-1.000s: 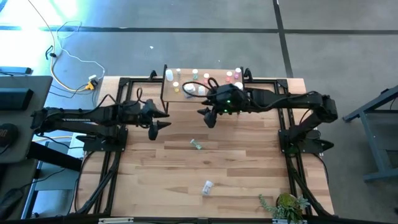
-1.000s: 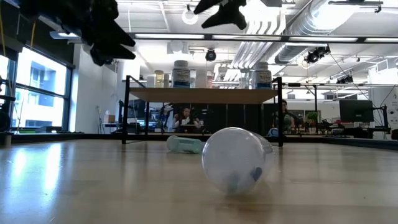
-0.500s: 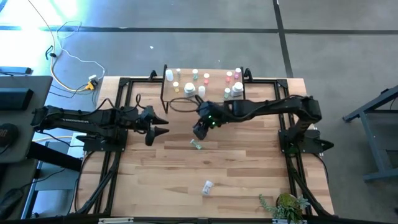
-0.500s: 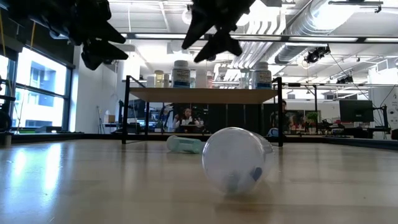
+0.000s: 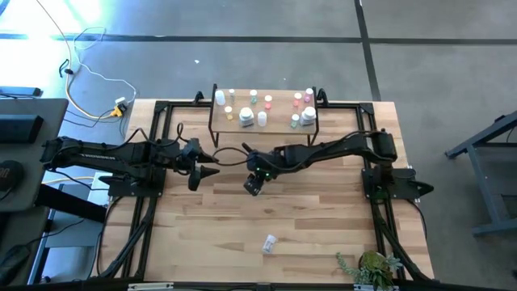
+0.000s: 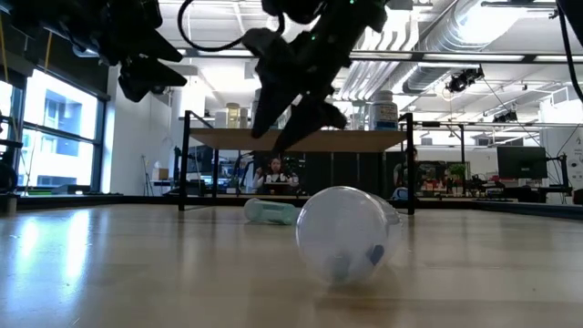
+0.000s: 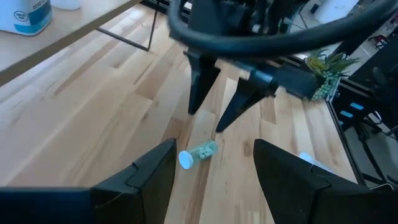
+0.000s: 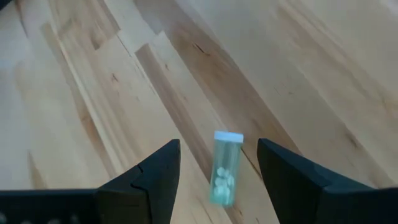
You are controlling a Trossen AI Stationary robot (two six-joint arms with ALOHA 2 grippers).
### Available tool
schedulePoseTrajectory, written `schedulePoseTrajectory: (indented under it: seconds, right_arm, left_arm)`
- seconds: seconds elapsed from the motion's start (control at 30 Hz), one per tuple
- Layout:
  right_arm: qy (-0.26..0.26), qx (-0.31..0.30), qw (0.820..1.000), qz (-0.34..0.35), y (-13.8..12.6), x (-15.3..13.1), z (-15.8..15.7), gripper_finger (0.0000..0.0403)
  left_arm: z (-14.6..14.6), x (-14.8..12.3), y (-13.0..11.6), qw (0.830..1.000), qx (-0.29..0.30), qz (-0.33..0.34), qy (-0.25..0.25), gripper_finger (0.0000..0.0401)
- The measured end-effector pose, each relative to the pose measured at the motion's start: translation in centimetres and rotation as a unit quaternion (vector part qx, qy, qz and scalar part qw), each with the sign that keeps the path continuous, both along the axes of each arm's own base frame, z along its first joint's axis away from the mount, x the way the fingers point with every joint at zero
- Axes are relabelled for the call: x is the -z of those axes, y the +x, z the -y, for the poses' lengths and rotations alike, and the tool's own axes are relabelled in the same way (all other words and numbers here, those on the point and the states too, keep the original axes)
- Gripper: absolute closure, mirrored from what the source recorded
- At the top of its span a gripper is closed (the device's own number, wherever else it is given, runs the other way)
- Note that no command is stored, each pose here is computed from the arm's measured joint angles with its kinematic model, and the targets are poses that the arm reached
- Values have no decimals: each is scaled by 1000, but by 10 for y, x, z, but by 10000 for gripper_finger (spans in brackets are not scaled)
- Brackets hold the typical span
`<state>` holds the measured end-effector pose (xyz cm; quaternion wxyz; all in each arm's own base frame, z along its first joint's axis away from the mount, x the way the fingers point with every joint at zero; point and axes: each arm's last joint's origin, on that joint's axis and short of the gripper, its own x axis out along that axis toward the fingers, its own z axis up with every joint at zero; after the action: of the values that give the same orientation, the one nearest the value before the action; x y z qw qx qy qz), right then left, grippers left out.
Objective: Pick and place medicine bottles onto shelf by color
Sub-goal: Put the blue pill bottle on the shelf
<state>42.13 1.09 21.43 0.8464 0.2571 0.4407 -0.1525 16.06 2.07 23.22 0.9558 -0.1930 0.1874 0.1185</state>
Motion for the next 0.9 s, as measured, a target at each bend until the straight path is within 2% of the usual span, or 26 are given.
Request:
schedulePoseTrajectory:
  seconds: [0.13, 0.5, 0.9]
  right_arm:
    - [0, 0, 1000, 5, 8, 13, 0, 198]
    - [11, 14, 1000, -17, 17, 43, -4, 198]
    - [10, 16, 999, -27, 18, 52, -6, 198]
  left_arm:
    - [0, 3, -1, 1000, 2, -16, 2, 197]
    - [0, 25, -16, 987, -32, -154, 2, 197]
    - [0, 28, -19, 984, -37, -175, -1, 197]
